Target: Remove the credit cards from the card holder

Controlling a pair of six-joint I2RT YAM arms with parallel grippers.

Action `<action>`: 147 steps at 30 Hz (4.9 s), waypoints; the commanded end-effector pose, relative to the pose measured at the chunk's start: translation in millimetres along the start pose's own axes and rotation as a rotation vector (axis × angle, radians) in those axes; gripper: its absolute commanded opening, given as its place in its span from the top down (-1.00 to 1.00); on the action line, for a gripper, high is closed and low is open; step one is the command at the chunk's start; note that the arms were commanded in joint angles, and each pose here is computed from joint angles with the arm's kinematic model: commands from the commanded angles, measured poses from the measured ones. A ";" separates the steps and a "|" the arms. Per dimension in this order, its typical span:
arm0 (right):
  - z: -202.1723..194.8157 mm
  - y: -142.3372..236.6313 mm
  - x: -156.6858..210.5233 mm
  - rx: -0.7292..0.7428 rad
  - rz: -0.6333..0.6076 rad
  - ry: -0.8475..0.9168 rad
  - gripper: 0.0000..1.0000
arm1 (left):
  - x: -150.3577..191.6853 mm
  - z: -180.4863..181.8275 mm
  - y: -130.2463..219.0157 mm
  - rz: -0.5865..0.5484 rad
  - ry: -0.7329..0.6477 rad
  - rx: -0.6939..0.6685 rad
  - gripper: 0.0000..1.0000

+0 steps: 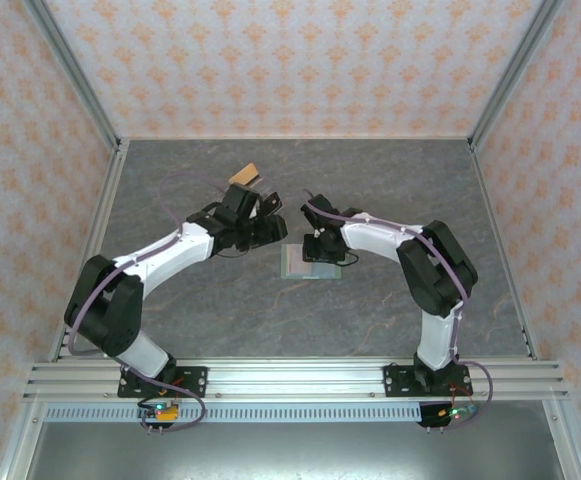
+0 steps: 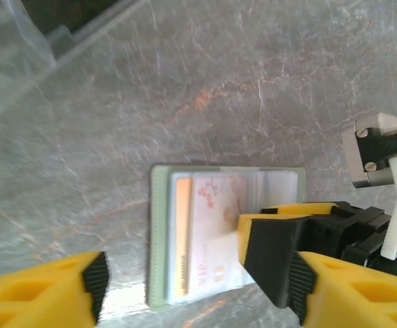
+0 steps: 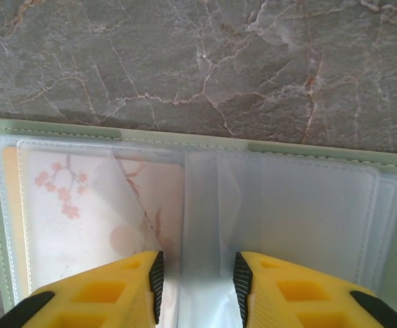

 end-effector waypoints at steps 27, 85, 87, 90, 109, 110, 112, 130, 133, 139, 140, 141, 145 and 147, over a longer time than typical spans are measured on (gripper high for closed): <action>-15.1 -29.7 25.3 0.080 0.080 -0.008 0.35 | 28.4 0.6 -79.2 0.148 0.035 -0.057 0.32; -59.3 82.1 37.0 -0.073 -0.519 -0.188 0.28 | 45.7 -69.7 -81.8 0.263 -0.026 0.212 0.01; -56.3 78.3 34.7 -0.103 -0.495 -0.168 0.30 | 41.3 -64.5 -79.9 0.239 -0.009 0.188 0.02; -51.6 69.4 29.8 -0.145 -0.438 -0.147 0.35 | 31.6 -49.9 -75.2 0.187 0.037 0.153 0.09; -48.5 13.0 20.8 -0.052 -0.148 -0.172 0.43 | 32.9 -25.5 -104.7 0.236 0.087 0.075 0.36; -48.5 11.6 20.6 -0.050 -0.143 -0.172 0.42 | 33.3 -25.1 -106.4 0.242 0.088 0.076 0.36; -48.3 9.2 20.3 -0.052 -0.132 -0.174 0.42 | 33.6 -24.9 -108.8 0.249 0.089 0.077 0.37; -48.6 -0.4 21.4 -0.052 -0.084 -0.201 0.44 | 37.0 -25.7 -116.0 0.298 0.114 0.126 0.50; -48.8 -0.7 21.9 -0.051 -0.081 -0.202 0.45 | 37.3 -27.5 -115.7 0.303 0.119 0.144 0.52; -49.6 0.0 22.2 -0.035 -0.082 -0.206 0.45 | 34.9 -27.7 -111.3 0.285 0.119 0.152 0.64; -50.3 -0.3 22.5 -0.031 -0.080 -0.208 0.45 | 34.1 -27.4 -110.3 0.282 0.118 0.155 0.67; -50.5 0.0 22.5 -0.028 -0.081 -0.209 0.45 | 33.7 -27.0 -108.8 0.280 0.118 0.158 0.69; -51.0 0.2 22.5 -0.018 -0.082 -0.210 0.45 | 30.4 -24.4 -102.4 0.270 0.112 0.162 0.77; -52.4 0.1 22.9 -0.010 -0.080 -0.214 0.46 | 29.5 -23.2 -99.4 0.268 0.111 0.166 0.80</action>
Point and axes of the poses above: each hand's point on the last joint's axis, 136 mm out from that joint toward the fingers, its own y axis back along the fingers, its own z axis along the line the jaws close on, x = y × z, the point moved 10 cm from there along y, back along the fingers, and after that the axes turned 14 degrees about y, right-handed, at the moved point
